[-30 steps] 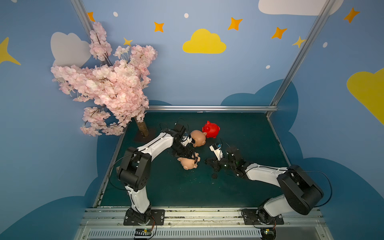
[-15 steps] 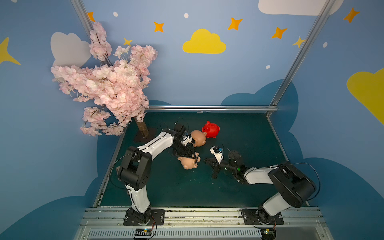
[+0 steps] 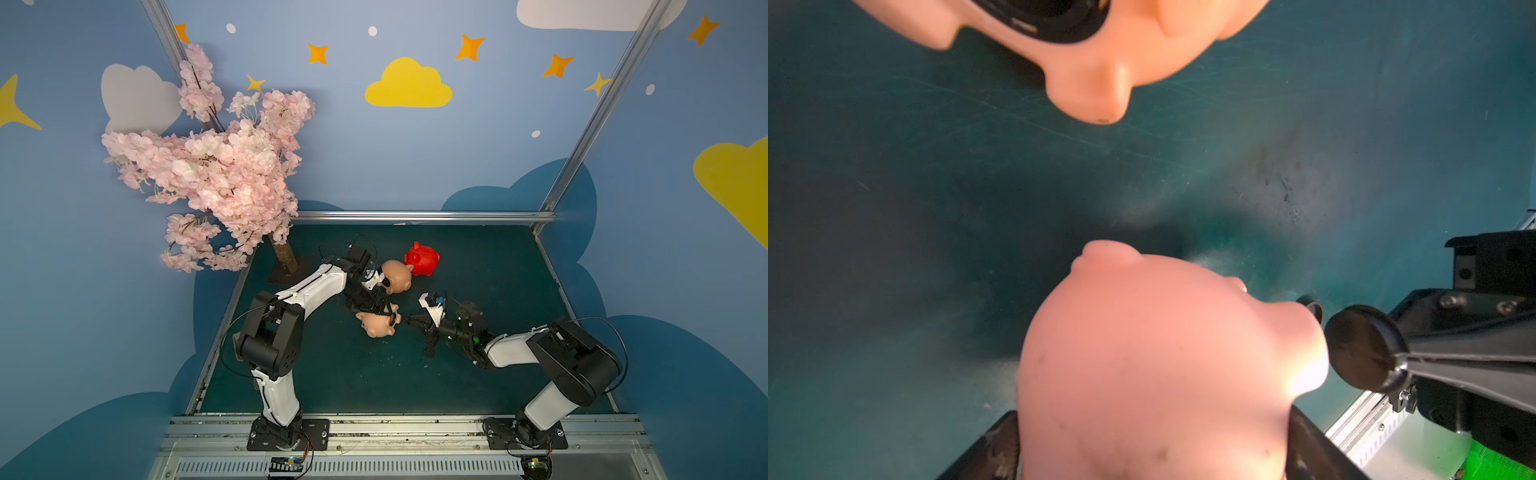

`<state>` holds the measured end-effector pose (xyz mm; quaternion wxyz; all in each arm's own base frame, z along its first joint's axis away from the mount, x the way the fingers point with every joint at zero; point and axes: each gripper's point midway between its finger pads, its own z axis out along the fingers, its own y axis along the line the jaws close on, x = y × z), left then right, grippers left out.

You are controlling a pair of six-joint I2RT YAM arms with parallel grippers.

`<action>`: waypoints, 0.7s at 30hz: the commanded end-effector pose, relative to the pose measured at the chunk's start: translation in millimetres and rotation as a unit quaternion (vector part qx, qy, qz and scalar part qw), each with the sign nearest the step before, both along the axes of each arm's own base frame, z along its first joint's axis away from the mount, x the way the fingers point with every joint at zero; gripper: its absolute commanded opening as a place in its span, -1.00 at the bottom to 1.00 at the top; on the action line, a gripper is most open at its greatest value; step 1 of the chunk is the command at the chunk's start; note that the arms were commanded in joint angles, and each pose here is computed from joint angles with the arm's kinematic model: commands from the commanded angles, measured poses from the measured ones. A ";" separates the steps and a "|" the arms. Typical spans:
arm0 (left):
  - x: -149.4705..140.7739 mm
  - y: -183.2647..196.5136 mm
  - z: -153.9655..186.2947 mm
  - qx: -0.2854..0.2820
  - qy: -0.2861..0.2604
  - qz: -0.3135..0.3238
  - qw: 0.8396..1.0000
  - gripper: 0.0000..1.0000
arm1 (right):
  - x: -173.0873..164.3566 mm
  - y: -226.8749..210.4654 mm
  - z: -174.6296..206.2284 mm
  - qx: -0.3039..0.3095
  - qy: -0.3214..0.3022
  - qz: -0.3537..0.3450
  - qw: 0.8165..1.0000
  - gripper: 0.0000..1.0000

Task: Close piggy banks
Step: Insert the knob into the piggy bank.

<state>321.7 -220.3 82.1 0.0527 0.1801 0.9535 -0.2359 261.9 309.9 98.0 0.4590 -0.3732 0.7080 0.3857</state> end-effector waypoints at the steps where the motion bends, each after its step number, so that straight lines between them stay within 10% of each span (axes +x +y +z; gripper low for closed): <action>1: -27.0 -10.0 -24.4 -0.014 0.070 -0.019 0.997 0.54 | 1.1 8.9 1.8 0.007 -0.006 0.011 1.000 -1.00; 21: -27.5 -11.0 -24.0 -0.014 0.072 -0.020 0.997 0.55 | 1.1 25.3 -1.6 0.007 -0.042 0.044 0.998 -1.00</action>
